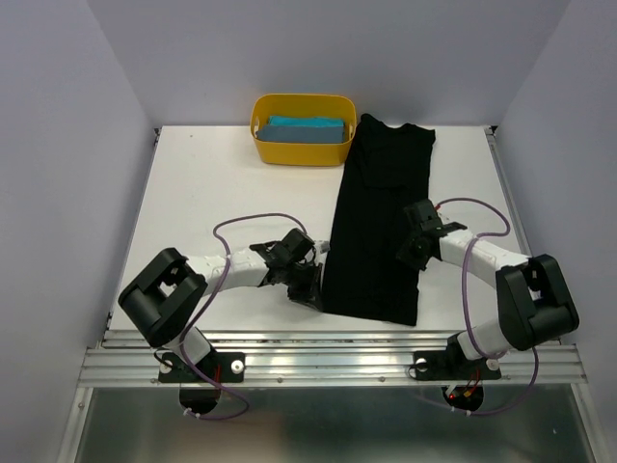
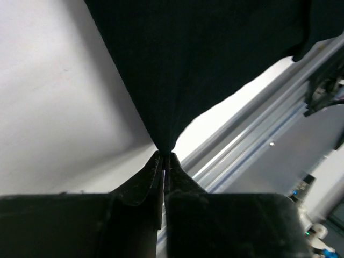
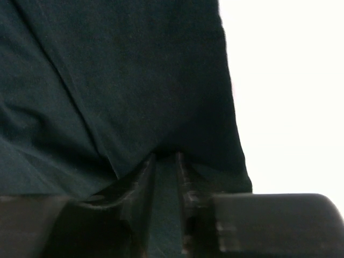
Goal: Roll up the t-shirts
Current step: Roll the T-shirt to the center of the board.
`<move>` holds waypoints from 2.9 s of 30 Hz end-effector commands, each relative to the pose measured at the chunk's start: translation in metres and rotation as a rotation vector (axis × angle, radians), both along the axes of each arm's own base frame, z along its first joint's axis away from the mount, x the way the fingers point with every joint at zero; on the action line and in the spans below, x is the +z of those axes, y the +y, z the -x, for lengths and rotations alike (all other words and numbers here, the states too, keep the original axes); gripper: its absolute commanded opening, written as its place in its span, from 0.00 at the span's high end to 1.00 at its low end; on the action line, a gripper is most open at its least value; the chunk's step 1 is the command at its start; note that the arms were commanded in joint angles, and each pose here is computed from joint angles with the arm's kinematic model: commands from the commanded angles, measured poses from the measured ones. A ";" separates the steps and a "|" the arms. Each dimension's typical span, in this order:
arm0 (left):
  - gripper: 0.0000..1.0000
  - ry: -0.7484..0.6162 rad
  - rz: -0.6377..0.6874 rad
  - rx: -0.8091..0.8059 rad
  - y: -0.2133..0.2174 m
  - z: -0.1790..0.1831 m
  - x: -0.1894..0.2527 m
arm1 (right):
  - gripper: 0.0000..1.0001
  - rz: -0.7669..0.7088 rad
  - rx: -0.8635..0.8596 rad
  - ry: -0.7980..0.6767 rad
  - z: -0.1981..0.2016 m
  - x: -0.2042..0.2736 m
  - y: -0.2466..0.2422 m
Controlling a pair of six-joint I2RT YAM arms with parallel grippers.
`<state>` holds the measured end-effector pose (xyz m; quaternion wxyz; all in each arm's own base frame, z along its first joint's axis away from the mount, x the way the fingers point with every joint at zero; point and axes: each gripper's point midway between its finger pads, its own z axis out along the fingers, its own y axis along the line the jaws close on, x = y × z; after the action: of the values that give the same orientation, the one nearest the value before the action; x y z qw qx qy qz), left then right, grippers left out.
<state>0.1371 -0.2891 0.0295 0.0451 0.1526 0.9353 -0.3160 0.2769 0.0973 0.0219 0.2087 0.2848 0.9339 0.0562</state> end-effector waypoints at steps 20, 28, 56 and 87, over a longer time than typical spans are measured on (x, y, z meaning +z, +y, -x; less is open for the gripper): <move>0.62 -0.104 -0.039 0.118 0.013 -0.014 0.026 | 0.38 -0.142 -0.008 0.144 0.134 0.038 -0.013; 0.60 -0.069 -0.013 0.150 0.004 -0.016 0.018 | 0.39 -0.183 0.024 0.217 0.159 0.016 -0.008; 0.72 0.004 -0.037 0.140 0.001 -0.009 -0.007 | 0.64 -0.201 0.061 0.179 0.146 0.006 -0.002; 1.00 0.024 -0.049 0.125 -0.002 -0.009 -0.013 | 0.99 -0.168 0.075 0.177 0.145 0.010 -0.007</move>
<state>0.1442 -0.2912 0.0178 0.0462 0.0824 0.9489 -0.3012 0.1172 0.0877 0.0189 0.0736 0.2761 0.9529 0.1022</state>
